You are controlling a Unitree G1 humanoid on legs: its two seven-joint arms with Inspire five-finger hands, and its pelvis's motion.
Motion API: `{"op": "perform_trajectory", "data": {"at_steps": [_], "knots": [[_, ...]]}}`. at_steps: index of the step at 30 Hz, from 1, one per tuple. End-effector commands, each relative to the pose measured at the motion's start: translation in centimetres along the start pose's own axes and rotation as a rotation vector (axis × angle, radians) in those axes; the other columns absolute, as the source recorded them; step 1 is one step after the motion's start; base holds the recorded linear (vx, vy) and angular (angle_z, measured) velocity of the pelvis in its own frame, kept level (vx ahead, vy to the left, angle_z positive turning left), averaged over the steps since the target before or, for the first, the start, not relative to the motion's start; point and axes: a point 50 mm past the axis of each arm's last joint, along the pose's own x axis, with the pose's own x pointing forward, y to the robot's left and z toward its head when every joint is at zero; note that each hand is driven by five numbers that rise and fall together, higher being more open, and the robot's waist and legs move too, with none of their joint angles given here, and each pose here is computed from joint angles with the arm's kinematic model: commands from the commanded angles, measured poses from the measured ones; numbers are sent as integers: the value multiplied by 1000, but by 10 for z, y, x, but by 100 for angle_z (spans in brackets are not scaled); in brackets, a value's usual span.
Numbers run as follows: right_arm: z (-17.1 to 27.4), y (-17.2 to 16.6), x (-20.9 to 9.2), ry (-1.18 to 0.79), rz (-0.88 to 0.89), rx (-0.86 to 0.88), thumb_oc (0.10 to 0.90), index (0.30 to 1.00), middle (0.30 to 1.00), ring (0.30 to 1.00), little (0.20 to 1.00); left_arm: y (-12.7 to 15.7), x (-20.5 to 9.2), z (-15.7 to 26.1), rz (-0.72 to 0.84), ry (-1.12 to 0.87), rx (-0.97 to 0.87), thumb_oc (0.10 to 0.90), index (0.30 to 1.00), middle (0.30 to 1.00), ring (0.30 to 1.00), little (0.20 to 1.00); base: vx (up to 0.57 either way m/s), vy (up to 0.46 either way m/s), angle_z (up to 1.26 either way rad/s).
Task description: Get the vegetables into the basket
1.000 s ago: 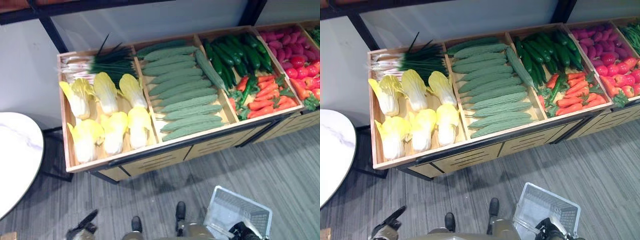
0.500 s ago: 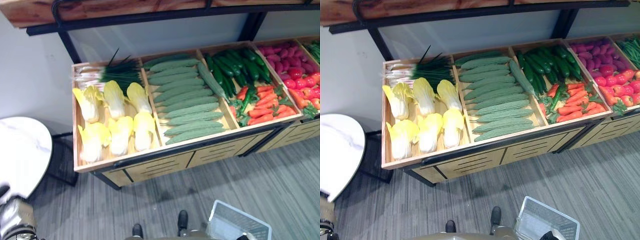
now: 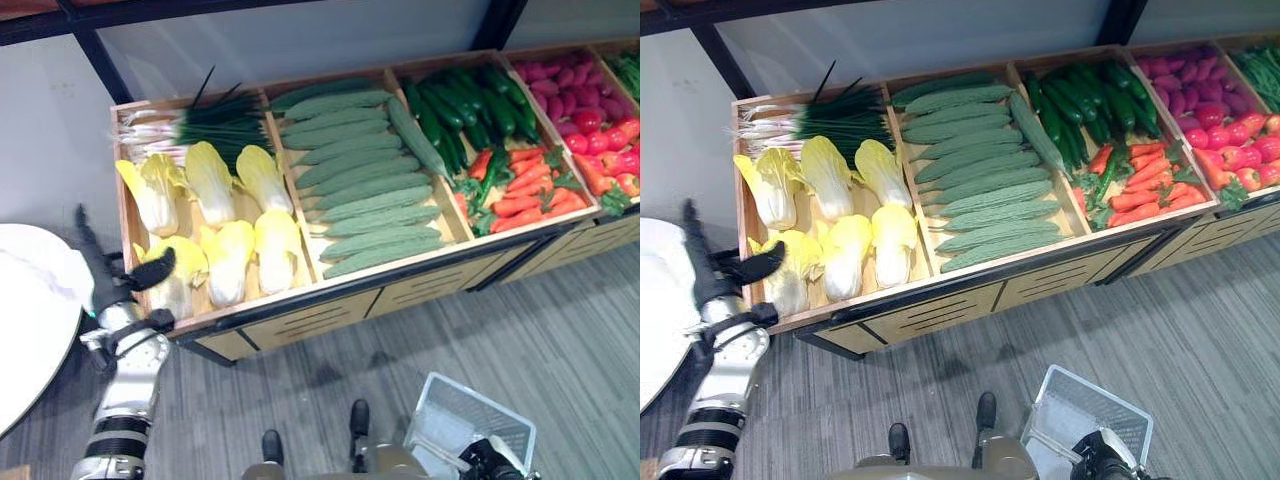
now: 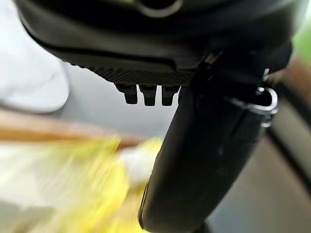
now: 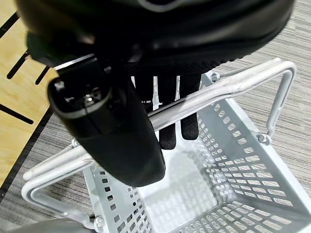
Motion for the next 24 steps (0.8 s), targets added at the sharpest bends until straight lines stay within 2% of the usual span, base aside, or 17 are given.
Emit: {"op": "perform_trajectory", "data": {"at_steps": [1, 8, 10, 13, 18, 24], "knots": [[17, -12, 5, -71, -36, -32, 400, 300, 300, 300, 300, 13, 19, 49, -52, -279, -78, 900, 1000, 1000, 1000, 1000, 0, 0, 0], [23, -6, 4, -94, -17, -42, 400, 300, 300, 300, 300, -14, 0, 44, -182, -230, -152, 900, 1000, 1000, 1000, 1000, -3, 7, -4], [23, -5, 4, -92, -17, -41, 400, 300, 300, 300, 300, -14, 0, 43, -182, -225, -153, 900, 1000, 1000, 1000, 1000, 0, 0, 0], [20, -2, 4, -79, -16, -37, 400, 300, 300, 300, 300, -19, -6, 19, -143, -107, -137, 900, 1000, 1000, 1000, 1000, 0, 0, 0], [21, 0, 3, -76, -17, -46, 400, 300, 300, 300, 300, -22, -6, 12, -103, -60, -133, 900, 1000, 1000, 1000, 1000, 0, 0, 0], [23, -3, 4, -79, -25, -81, 400, 300, 300, 300, 300, -25, -4, -2, -116, 17, -1, 900, 1000, 1000, 1000, 1000, 0, 0, 0]]}}
